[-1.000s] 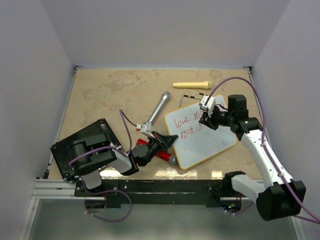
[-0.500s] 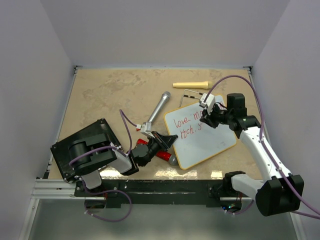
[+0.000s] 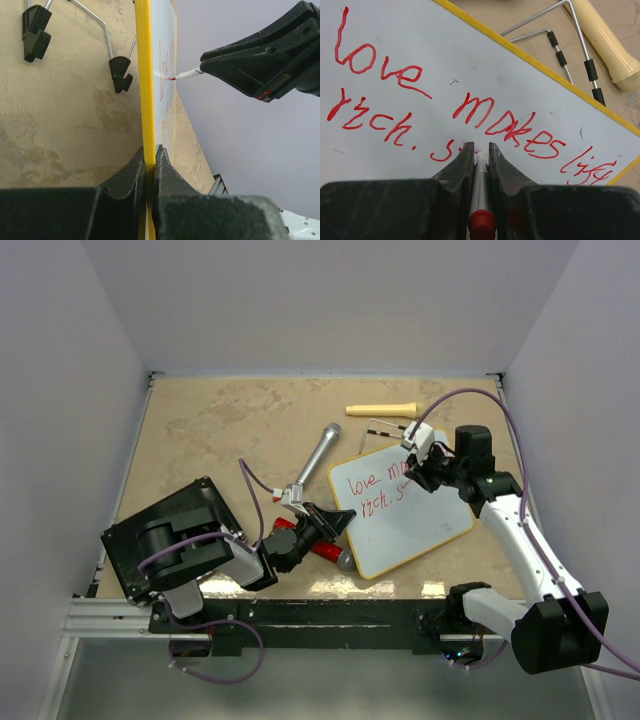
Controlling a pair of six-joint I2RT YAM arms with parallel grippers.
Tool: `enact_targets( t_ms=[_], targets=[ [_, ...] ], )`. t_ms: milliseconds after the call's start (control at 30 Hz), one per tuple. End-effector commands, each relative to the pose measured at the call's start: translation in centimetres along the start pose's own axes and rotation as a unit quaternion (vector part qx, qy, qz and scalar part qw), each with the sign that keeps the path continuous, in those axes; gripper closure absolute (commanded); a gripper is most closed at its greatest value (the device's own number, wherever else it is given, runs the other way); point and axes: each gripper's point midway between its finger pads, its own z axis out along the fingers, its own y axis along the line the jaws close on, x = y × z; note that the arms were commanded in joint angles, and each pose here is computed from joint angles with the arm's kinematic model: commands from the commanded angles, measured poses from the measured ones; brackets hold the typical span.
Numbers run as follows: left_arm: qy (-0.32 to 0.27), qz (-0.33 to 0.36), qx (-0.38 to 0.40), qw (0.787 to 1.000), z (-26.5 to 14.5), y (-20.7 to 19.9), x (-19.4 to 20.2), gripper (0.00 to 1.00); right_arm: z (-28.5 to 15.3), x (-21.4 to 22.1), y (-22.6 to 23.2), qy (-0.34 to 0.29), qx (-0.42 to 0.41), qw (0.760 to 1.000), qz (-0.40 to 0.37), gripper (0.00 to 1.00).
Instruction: Write a sentence on the whiteboard
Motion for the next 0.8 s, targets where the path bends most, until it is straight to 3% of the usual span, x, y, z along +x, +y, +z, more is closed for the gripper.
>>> enact_targets(
  t_ms=[0, 333, 767],
  targets=[
    [0.009, 0.065, 0.015, 0.998, -0.2, 0.0, 0.4, 1.0, -0.3, -2.0, 0.1, -0.038, -0.007, 0.999, -0.01, 1.0],
    [0.008, 0.064, 0.016, 0.998, -0.3, 0.0, 0.3, 1.0, 0.1, -1.3, 0.1, -0.028, -0.01, 1.0, 0.002, 1.0],
    [0.009, 0.064, 0.016, 0.998, -0.3, 0.1, 0.4, 1.0, -0.2, 1.6, 3.0, 0.025, -0.083, 0.996, -0.01, 1.0]
  ],
)
